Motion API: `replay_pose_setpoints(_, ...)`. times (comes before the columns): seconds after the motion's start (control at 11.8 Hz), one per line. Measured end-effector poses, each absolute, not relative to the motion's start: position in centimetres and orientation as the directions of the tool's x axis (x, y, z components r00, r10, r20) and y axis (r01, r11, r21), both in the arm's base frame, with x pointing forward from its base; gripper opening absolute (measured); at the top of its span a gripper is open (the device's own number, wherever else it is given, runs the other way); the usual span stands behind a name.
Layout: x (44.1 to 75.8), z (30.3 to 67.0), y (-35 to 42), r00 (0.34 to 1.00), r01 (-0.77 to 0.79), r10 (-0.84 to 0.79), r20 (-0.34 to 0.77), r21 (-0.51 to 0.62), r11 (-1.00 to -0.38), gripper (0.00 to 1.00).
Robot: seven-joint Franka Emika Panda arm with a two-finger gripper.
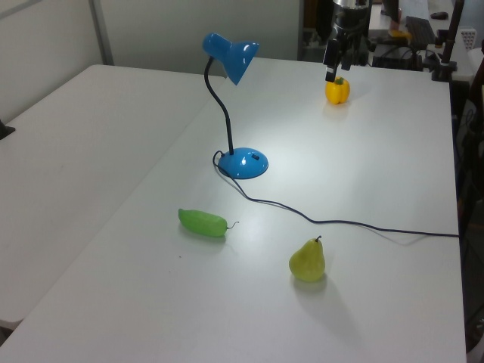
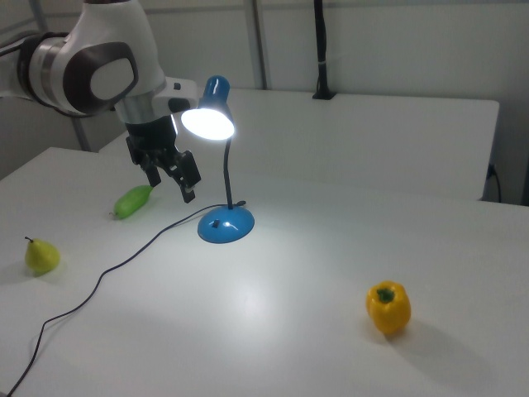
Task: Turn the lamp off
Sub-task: 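Move the gripper toward the blue lamp's round base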
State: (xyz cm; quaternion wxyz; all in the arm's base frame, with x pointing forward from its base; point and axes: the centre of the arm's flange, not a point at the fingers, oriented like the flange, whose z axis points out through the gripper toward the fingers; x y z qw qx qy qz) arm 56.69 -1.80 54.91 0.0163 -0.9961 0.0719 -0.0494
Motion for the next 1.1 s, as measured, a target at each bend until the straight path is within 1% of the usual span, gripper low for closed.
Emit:
replay_pose_setpoints(0.76,56.73,55.15,-1.83,0.984,-0.141,-0.143,0.101,-0.036,-0.989,1.00)
replay_pose_setpoints(0.85,56.74,55.10,-1.84,0.985,-0.140,-0.143,0.101,-0.035,-0.989,0.94)
replay_pose_setpoints(0.93,56.76,55.04,-1.84,0.985,-0.140,-0.143,0.100,-0.034,-0.990,0.78)
replay_pose_setpoints(1.02,56.78,55.00,-1.83,0.987,-0.122,-0.124,0.099,-0.032,-0.992,0.64)
replay_pose_setpoints(1.1,56.79,54.98,-1.91,0.989,-0.105,-0.107,0.100,-0.030,-0.994,0.47)
